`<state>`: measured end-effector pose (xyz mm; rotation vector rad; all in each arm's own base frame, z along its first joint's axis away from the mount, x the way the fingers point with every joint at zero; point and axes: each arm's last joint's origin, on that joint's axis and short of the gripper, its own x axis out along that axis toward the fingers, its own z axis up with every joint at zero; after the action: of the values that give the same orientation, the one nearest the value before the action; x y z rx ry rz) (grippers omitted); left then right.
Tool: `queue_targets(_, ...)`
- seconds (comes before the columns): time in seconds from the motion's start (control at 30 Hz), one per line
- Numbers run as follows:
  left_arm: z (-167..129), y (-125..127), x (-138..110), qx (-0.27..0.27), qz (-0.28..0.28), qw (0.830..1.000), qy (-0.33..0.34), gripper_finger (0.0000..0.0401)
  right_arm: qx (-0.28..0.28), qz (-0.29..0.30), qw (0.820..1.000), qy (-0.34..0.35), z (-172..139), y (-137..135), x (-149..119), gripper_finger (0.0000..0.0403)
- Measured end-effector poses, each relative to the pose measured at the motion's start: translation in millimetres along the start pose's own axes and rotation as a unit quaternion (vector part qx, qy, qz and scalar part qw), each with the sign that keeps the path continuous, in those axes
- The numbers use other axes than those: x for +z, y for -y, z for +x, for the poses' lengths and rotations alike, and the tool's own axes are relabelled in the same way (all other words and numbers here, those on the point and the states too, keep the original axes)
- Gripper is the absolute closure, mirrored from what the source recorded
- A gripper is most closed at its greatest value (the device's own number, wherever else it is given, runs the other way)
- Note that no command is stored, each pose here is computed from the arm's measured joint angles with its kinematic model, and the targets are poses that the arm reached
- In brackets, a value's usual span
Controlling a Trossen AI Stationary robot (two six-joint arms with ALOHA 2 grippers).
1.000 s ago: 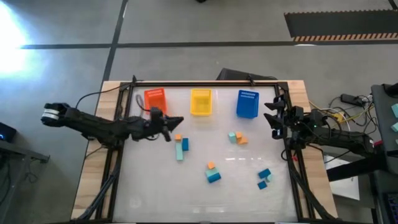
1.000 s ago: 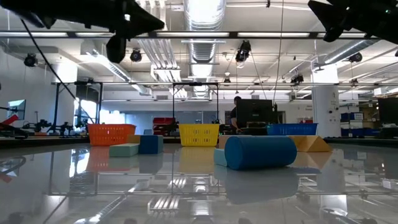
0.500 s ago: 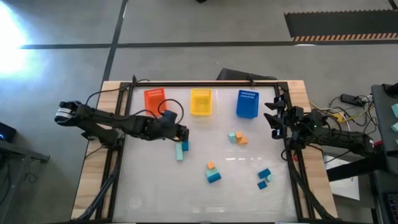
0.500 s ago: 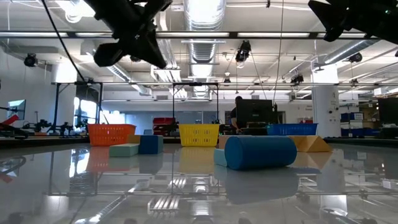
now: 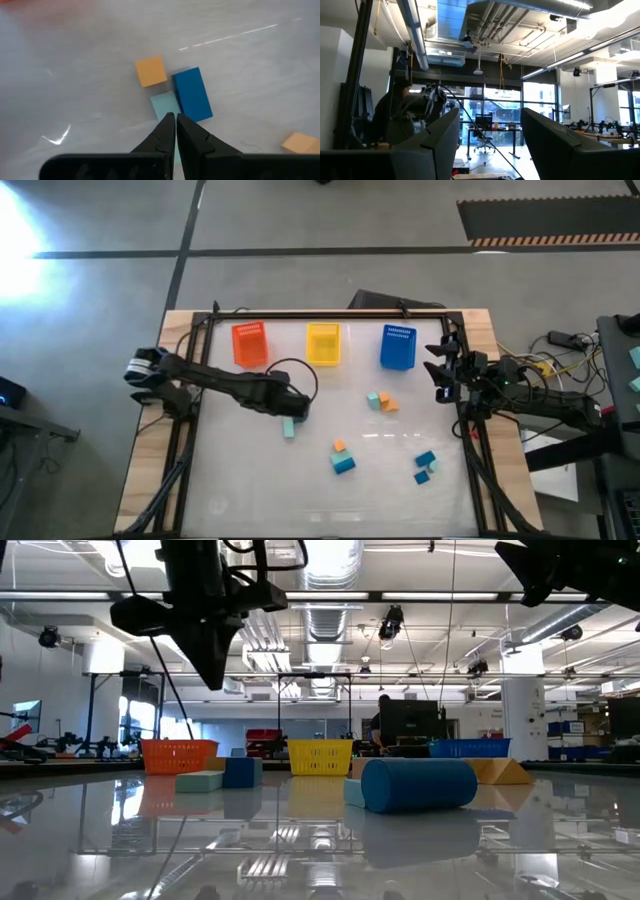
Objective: Sort & place blocks by color
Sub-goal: Put the yellow block into the orange bin
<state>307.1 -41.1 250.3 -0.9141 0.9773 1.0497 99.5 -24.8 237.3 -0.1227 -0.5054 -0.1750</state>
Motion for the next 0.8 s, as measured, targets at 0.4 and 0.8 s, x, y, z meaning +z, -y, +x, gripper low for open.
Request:
queue_targets(0.4, 14.4, 1.1, 6.5, 0.02, -0.009, 1.0, 0.016, 0.04, 0.0, -0.02, 1.0, 0.002, 0.0, 0.0, 0.4, 0.0202)
queue_targets(0.8, 24.6, 3.3, 11.5, 0.012, 0.0, 1.0, 0.025, 0.0246, 0.0, -0.022, 1.0, 0.002, 0.0, 0.0, 0.6, 0.0202)
